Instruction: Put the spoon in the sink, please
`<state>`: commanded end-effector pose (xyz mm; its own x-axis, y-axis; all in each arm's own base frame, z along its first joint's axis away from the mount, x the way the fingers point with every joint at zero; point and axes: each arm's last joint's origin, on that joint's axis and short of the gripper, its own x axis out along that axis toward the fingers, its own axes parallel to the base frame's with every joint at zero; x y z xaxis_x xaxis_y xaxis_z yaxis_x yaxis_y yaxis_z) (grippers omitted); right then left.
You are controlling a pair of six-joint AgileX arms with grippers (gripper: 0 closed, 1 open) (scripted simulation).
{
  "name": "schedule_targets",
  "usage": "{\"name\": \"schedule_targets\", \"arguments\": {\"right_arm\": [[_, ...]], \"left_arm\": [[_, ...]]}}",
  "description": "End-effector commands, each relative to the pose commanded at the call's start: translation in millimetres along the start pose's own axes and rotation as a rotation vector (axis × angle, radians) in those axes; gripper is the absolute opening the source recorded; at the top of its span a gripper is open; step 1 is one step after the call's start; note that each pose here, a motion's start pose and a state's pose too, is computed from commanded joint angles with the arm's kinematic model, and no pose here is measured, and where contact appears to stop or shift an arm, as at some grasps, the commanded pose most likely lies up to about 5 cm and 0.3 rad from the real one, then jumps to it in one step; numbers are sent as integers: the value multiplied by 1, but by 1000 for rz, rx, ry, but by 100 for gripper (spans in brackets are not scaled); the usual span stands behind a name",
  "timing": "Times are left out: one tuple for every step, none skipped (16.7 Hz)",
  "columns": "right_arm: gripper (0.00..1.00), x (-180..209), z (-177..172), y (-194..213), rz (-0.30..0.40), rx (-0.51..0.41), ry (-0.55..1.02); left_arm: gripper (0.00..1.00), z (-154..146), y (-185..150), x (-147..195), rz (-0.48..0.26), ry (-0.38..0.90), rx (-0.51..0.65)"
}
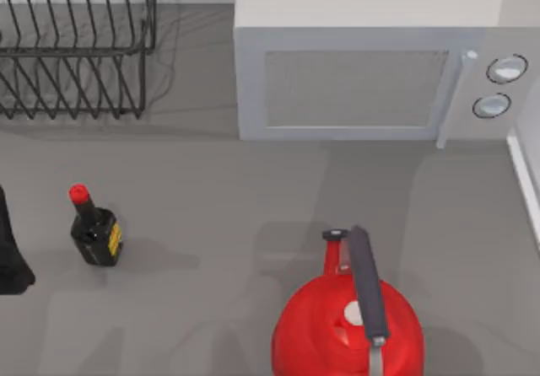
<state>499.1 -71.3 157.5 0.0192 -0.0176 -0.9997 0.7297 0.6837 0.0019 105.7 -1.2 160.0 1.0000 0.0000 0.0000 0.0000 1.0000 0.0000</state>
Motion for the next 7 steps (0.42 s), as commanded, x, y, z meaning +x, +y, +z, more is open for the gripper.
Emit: {"name": "schedule_targets", "arguments": {"right_arm": [[98,0,0,0,0,0,0],[100,0,0,0,0,0,0],[100,0,0,0,0,0,0],[100,0,0,0,0,0,0],[100,0,0,0,0,0,0],[100,0,0,0,0,0,0],[100,0,0,0,0,0,0]], "left_arm": [[100,0,0,0,0,0,0],[100,0,0,0,0,0,0],[100,0,0,0,0,0,0],[100,0,0,0,0,0,0],[100,0,0,0,0,0,0],[100,0,0,0,0,0,0],[100,0,0,0,0,0,0]]}}
